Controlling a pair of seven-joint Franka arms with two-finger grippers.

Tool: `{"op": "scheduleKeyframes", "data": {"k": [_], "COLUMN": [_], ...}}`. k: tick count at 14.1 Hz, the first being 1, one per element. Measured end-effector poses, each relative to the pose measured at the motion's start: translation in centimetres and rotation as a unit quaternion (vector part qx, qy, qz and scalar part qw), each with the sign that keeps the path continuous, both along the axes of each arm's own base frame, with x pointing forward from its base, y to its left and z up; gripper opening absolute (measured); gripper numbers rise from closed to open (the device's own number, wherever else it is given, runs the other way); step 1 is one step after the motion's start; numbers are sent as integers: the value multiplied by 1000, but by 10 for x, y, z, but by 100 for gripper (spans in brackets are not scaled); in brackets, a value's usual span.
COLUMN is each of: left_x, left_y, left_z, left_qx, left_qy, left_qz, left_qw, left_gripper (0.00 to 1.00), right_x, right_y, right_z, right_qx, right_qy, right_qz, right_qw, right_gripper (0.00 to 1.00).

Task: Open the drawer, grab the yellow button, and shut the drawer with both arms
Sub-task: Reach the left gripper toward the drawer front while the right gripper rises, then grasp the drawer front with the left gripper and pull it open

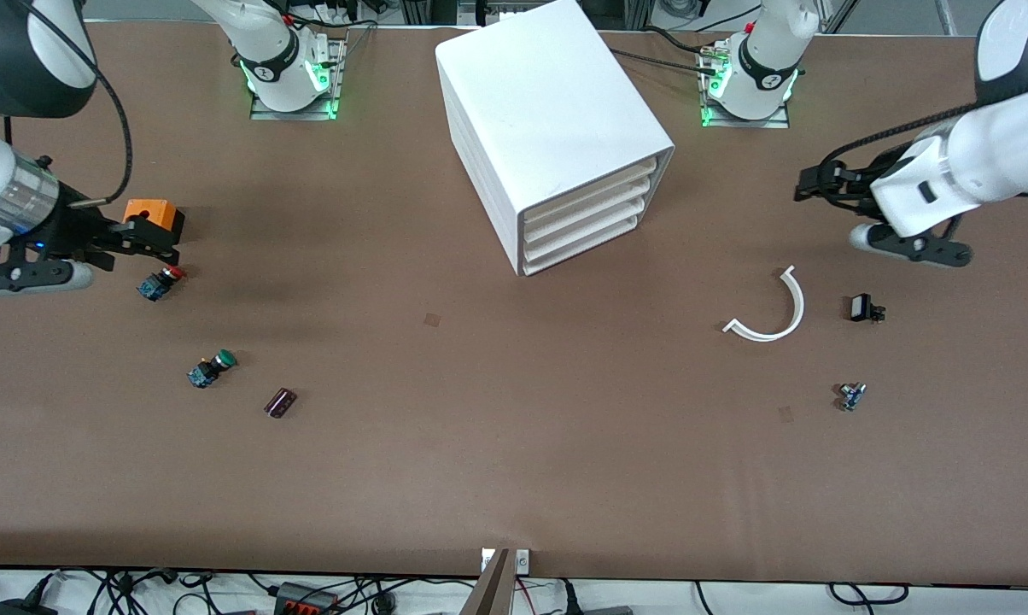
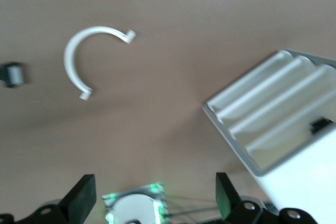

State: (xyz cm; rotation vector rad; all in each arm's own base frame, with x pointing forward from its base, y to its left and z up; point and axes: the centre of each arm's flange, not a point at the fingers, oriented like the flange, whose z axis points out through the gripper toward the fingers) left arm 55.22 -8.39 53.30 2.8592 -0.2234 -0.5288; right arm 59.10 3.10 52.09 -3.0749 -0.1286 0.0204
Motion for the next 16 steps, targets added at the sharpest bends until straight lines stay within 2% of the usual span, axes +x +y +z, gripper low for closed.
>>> {"op": "scheduleKeyframes", "data": {"k": [3, 6, 9, 12, 14, 16], "left_x": [2, 6, 9, 12, 4, -8], "left_y": [-33, -68, -95, -107, -108, -109], "left_z": [-36, -57, -83, -149, -194, -219], "left_qx": [-71, -157, -216, -333, -385, -418], "left_qy": [71, 111, 108, 82, 69, 67], "left_qz": [-7, -6, -63, -86, -78, -77], "left_qw": [995, 981, 968, 935, 917, 903], "left_gripper": [100, 100, 100, 100, 100, 100], "right_x": [2, 2, -1, 6, 11, 13], "right_y": [32, 65, 90, 106, 128, 155], "right_z": [-4, -10, -11, -15, -21, -30], "right_qx": [1, 1, 22, 52, 55, 56], "right_qy": [-8, -10, -7, -4, -3, -9], "right_qz": [26, 52, 64, 64, 79, 92], "right_qw": [1000, 999, 998, 997, 995, 994], "right_gripper": [100, 100, 100, 100, 100, 100]}}
